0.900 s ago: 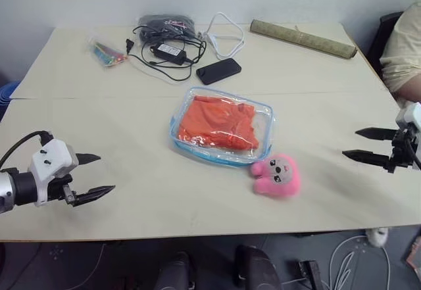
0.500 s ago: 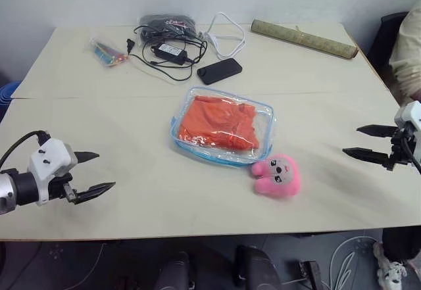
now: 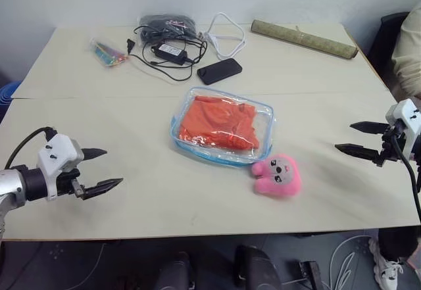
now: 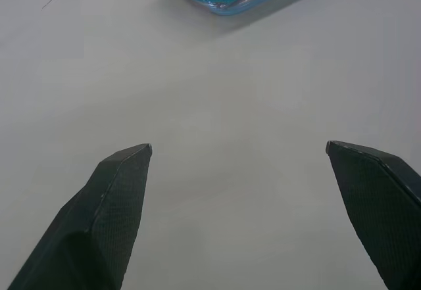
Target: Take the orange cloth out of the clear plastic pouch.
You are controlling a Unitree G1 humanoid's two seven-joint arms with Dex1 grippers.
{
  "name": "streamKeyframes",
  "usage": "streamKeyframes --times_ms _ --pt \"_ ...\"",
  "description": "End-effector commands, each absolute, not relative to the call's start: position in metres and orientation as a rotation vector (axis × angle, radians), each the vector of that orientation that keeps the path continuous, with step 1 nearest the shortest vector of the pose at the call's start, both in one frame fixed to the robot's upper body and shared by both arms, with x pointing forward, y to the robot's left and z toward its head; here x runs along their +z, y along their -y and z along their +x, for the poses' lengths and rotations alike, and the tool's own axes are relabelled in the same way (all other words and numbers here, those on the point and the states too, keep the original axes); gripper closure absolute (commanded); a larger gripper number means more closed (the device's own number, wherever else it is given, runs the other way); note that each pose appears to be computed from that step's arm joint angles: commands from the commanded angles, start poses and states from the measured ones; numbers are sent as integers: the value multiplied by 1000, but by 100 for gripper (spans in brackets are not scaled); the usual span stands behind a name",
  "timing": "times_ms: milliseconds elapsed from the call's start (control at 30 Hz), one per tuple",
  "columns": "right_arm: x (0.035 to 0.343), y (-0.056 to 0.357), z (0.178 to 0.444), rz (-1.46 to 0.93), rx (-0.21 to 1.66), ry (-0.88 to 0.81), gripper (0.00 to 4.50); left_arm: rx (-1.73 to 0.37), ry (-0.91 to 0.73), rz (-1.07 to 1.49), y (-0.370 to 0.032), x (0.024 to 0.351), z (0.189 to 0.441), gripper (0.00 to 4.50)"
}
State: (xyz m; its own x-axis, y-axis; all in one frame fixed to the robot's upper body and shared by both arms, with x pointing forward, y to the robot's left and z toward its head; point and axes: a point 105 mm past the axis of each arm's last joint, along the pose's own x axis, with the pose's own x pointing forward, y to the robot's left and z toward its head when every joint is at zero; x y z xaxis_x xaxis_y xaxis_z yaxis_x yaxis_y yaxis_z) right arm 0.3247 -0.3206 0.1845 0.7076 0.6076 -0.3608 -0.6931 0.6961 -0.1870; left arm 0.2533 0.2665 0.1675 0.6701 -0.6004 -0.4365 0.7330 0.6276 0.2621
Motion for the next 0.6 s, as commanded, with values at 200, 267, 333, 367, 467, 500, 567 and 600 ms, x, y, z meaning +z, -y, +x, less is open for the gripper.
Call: streamKeyframes --times_ms 200,267,333,367,467,500,567,600 --pt "197 310 318 -305 790 -252 0 -838 -271 443 -255 187 251 3" --pt "199 307 317 -307 804 -249 0 -878 -257 447 -250 191 251 3" --pt "204 301 315 -306 833 -242 0 -923 -247 459 -242 195 252 3" --pt "208 296 313 -303 852 -235 0 -957 -247 467 -238 197 251 3" --pt "221 277 307 -307 922 -204 0 -1052 -227 533 -222 207 253 3" --pt "225 270 304 -315 947 -194 0 -1080 -223 569 -217 209 255 3" --pt "232 254 298 -333 998 -175 0 -1134 -212 643 -209 213 258 3" --pt "235 245 295 -356 1025 -157 0 -1160 -204 680 -204 216 261 3"
